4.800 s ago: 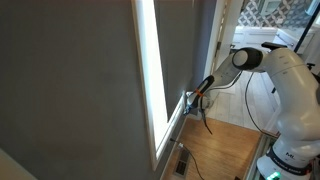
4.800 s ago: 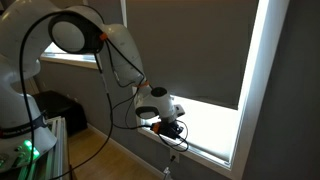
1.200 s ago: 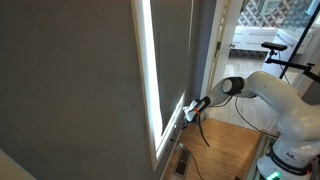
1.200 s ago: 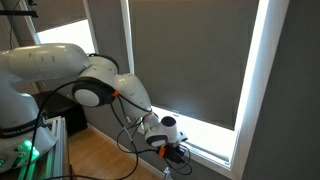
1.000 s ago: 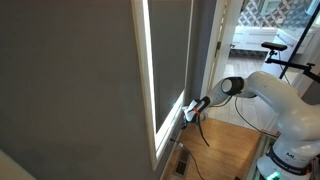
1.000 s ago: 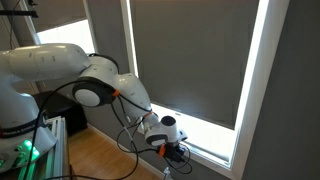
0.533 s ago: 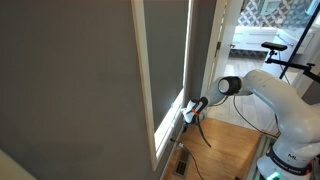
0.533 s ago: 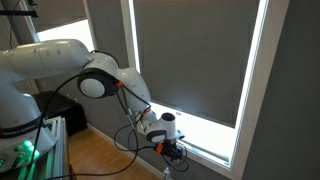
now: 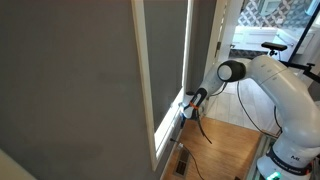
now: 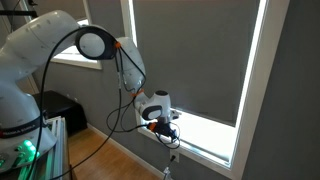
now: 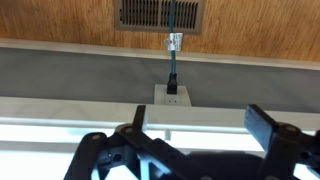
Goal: Pull the blinds downwards
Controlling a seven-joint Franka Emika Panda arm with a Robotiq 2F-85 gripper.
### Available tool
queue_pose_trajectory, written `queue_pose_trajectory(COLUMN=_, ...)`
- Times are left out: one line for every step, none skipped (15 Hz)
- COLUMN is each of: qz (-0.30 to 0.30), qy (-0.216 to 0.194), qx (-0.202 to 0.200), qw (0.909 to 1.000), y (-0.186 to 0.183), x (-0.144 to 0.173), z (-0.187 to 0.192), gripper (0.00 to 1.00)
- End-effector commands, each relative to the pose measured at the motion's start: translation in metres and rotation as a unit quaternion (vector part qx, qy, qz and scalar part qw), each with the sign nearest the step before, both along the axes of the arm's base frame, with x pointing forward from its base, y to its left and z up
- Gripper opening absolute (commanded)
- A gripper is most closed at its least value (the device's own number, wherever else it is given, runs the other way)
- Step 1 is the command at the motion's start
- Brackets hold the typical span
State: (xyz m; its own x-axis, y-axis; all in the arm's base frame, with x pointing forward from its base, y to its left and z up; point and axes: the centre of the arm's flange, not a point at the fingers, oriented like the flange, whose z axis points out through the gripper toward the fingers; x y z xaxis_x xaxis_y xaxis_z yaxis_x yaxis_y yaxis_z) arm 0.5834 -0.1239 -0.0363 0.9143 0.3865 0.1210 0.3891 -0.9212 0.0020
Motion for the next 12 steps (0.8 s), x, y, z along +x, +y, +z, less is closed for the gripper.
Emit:
queue_pose_trajectory(qz=-0.018, qy=0.016, qx=-0.007, qw=0.9997, y=0.029, x=-0.037, z=0.078, gripper=1.0)
queue_pose_trajectory(qz=-0.017, qy=0.016, qx=-0.001, qw=0.9997, y=0.033, x=-0.042, z=0.093, gripper=1.0)
queue_pose_trajectory(qz=-0.016, qy=0.009, qx=0.002, qw=0.9998, y=0.037, x=-0.048, z=0.108, gripper=1.0)
queue_pose_trajectory(qz=-0.011, qy=0.005, qx=0.007, qw=0.9999, y=0.041, x=-0.055, z=0.124, gripper=1.0)
queue_pose_trajectory(qz=-0.005, qy=-0.001, qx=0.01, qw=0.9999, y=0.044, x=-0.062, z=0.138, gripper=1.0)
queue_pose_trajectory(qz=0.001, qy=-0.004, qx=0.011, qw=0.9999, y=0.048, x=-0.07, z=0.153, gripper=1.0)
queue_pose_trajectory(qz=0.006, qy=-0.006, qx=0.011, qw=0.9999, y=0.053, x=-0.078, z=0.168, gripper=1.0)
queue_pose_trajectory(qz=0.009, qy=-0.006, qx=0.0, qw=0.9999, y=0.057, x=-0.087, z=0.183, gripper=1.0)
queue_pose_trajectory(qz=0.014, qy=-0.011, qx=-0.003, qw=0.9998, y=0.06, x=-0.095, z=0.199, gripper=1.0)
queue_pose_trajectory(qz=0.02, qy=-0.015, qx=-0.007, qw=0.9997, y=0.062, x=-0.103, z=0.215, gripper=1.0)
queue_pose_trajectory(qz=0.025, qy=-0.022, qx=-0.009, qw=0.9994, y=0.064, x=-0.111, z=0.23, gripper=1.0)
queue_pose_trajectory(qz=0.025, qy=-0.032, qx=-0.014, qw=0.9991, y=0.067, x=-0.118, z=0.246, gripper=1.0)
